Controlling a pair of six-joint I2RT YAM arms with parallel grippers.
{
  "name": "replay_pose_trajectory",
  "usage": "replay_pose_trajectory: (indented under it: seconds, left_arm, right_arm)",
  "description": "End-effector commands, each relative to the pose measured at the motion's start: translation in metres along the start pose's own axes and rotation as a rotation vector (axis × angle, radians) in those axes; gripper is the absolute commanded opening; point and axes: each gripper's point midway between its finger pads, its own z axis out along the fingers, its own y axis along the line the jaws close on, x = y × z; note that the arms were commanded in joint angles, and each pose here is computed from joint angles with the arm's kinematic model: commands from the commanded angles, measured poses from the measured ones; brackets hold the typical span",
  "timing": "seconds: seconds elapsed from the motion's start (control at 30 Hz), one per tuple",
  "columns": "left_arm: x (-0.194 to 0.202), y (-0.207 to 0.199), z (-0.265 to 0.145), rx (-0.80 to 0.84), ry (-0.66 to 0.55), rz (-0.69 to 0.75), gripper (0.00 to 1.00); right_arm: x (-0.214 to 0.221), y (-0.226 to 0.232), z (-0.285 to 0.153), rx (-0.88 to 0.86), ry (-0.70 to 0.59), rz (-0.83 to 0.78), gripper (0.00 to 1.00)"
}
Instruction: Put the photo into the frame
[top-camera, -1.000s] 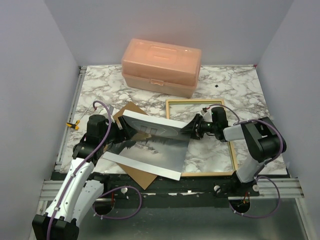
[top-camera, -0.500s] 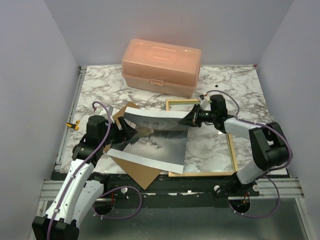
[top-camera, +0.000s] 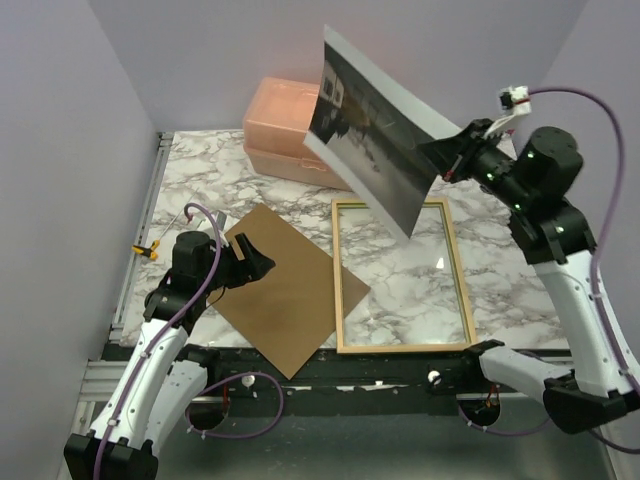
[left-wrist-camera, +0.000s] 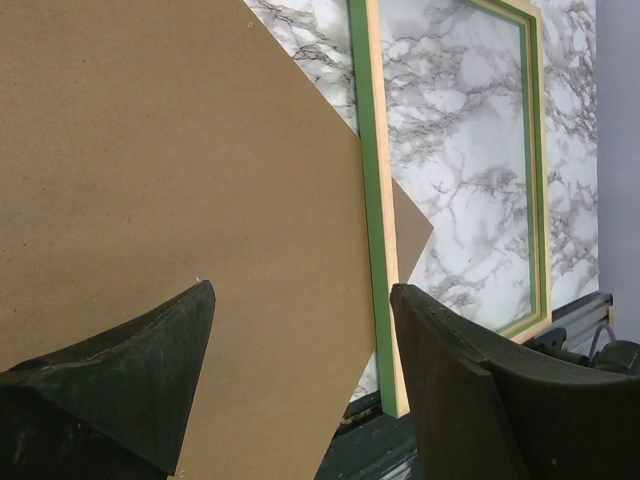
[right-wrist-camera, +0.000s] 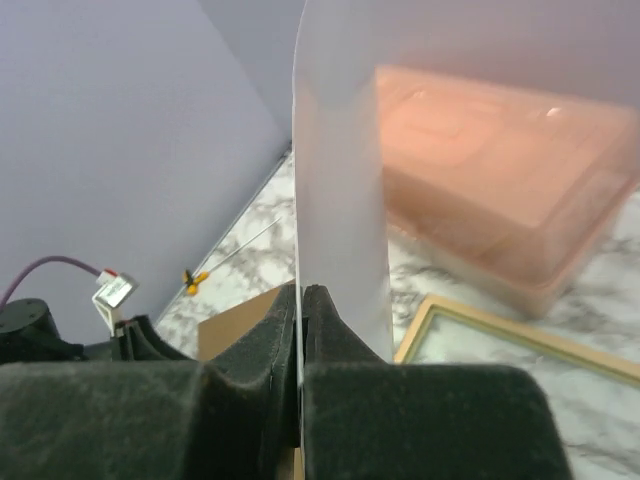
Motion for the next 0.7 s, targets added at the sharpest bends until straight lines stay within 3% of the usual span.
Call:
replay_pose_trajectory:
  seconds: [0.0,0.17,0.33,0.47,0.67]
  left_arm:
    - [0.004,-0.003,0.002,0.029,0.011,-0.008,0.73]
    - [0.004,-0.003,0.005,0.032,0.02,-0.015,0.73]
    - [0.003,-0.003,0.006,0.033,0.024,-0.016,0.73]
    - [0.004,-0.002,0.006,0.029,0.027,-0.016,0.73]
    - [0.007,0.0,0.009,0.024,0.037,-0.025,0.73]
  right_arm:
    - [-0.022,-0.018,-0.037,0.175,-0.023,-0.219,0.0]
    - [-0.03,-0.041,-0.06,0.328,-0.043,-0.318,0.0]
    - [-0.008,-0.069,-0.064,0.438,0.031,-0.322,0.0]
    - [0.009,-0.075,-0.057,0.436,0.134,-0.324,0.0]
    - [0.025,-0.071,-0.056,0.371,0.178,-0.344,0.0]
